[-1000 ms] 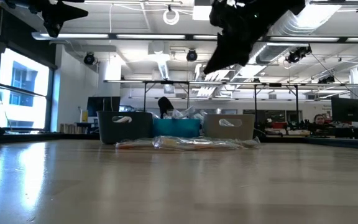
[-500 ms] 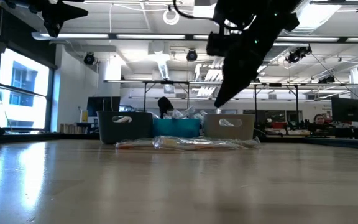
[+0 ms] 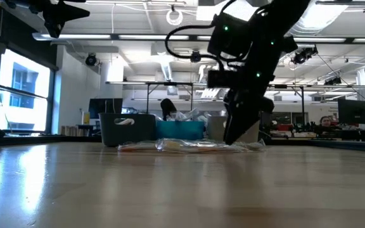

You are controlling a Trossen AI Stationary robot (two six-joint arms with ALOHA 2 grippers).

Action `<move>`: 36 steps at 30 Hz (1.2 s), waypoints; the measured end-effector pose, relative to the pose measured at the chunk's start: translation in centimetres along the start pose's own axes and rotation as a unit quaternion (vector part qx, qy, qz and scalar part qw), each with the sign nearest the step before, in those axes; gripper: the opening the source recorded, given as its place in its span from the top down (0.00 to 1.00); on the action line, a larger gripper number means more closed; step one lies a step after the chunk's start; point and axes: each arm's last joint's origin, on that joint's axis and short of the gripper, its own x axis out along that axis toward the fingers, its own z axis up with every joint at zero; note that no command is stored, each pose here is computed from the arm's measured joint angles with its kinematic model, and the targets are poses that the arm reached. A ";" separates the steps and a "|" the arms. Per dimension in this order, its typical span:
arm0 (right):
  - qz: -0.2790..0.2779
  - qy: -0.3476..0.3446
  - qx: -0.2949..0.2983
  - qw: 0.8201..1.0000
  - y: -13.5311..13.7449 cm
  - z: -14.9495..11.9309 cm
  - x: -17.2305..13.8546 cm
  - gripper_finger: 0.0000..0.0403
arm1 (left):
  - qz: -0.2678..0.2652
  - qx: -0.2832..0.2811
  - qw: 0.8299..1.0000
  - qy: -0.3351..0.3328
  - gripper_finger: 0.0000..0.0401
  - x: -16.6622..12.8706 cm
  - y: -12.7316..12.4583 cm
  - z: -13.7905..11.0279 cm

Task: Pick & Place Toothbrushes
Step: Put the orange toothbrush into the dark blue bin

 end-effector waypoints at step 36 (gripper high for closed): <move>0.046 0.018 -0.085 0.995 1.4 -0.5 1.8 0.95 | 0.001 0.001 1.000 0.004 0.61 0.0 0.0 -0.1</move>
